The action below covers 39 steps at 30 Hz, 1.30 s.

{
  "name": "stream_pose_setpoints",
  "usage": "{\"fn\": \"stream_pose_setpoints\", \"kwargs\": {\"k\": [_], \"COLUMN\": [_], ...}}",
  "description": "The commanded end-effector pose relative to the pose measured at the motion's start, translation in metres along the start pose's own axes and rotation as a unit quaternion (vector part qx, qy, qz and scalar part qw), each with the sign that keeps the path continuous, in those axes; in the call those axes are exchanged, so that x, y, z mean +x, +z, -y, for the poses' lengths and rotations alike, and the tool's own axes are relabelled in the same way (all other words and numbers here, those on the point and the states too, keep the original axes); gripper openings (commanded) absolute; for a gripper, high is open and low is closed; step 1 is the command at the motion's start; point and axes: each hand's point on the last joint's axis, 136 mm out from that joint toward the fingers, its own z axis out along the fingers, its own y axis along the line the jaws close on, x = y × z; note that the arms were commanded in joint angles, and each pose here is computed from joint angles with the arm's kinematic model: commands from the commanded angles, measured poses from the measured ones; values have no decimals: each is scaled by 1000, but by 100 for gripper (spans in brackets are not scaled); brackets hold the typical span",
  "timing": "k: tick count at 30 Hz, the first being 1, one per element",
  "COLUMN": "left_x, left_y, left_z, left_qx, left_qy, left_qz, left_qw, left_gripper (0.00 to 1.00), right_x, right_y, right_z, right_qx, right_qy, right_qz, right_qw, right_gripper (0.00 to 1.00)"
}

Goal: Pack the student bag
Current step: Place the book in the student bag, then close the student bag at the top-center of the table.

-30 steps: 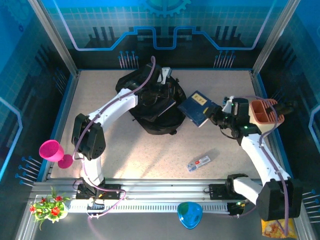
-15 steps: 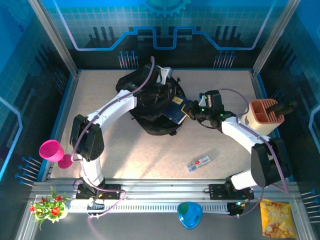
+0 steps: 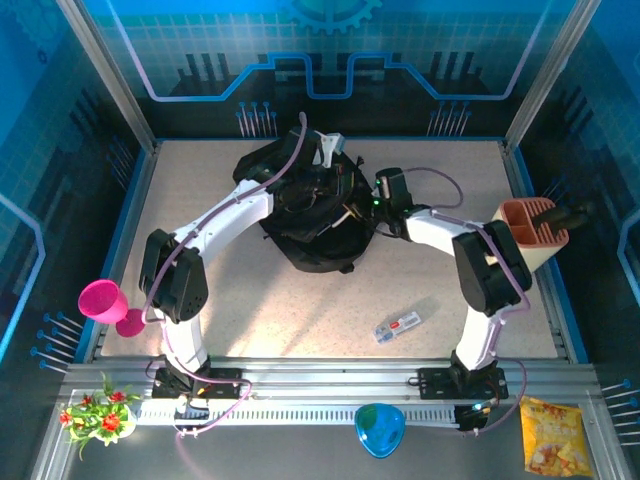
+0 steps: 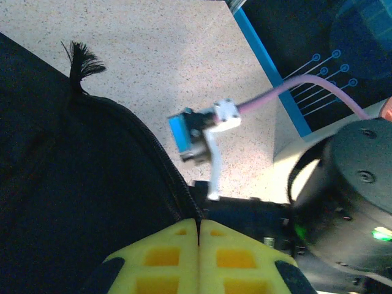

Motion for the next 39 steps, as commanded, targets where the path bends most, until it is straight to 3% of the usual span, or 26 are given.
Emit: {"fn": "stream_pose_setpoints", "kwargs": {"k": [1, 7, 14, 22, 27, 30, 33, 39], "left_x": [-24, -27, -29, -28, -21, -14, -6, 11], "left_y": [-21, -22, -19, -16, -9, -3, 3, 8], "left_z": [35, 37, 36, 28, 20, 15, 9, -18], "left_qx": [51, 57, 55, 45, 37, 36, 33, -7], "left_qy": [11, 1, -6, -12, -19, -28, -38, -66], "left_qz": [42, 46, 48, 47, 38, 30, 20, 0], "left_qw": [998, 997, 997, 998, 998, 999, 999, 998], "left_gripper": [0, 0, 0, 0, 0, 0, 11, 46], "right_x": [-1, 8, 10, 20, 40, 44, 41, 20], "right_y": [22, 47, 34, -17, -57, -83, -110, -168], "right_z": [-3, 18, 17, 1, -8, 9, 35, 63], "right_qx": [2, -4, -16, -59, -92, -63, -6, 104], "right_qy": [11, 59, 58, 74, 62, 47, 32, -28], "right_qz": [15, 2, -9, -43, -69, -47, -3, 98], "right_qw": [1000, 998, 998, 995, 991, 996, 999, 989], "right_gripper": [13, 22, 35, 59, 64, 68, 71, 82]}}
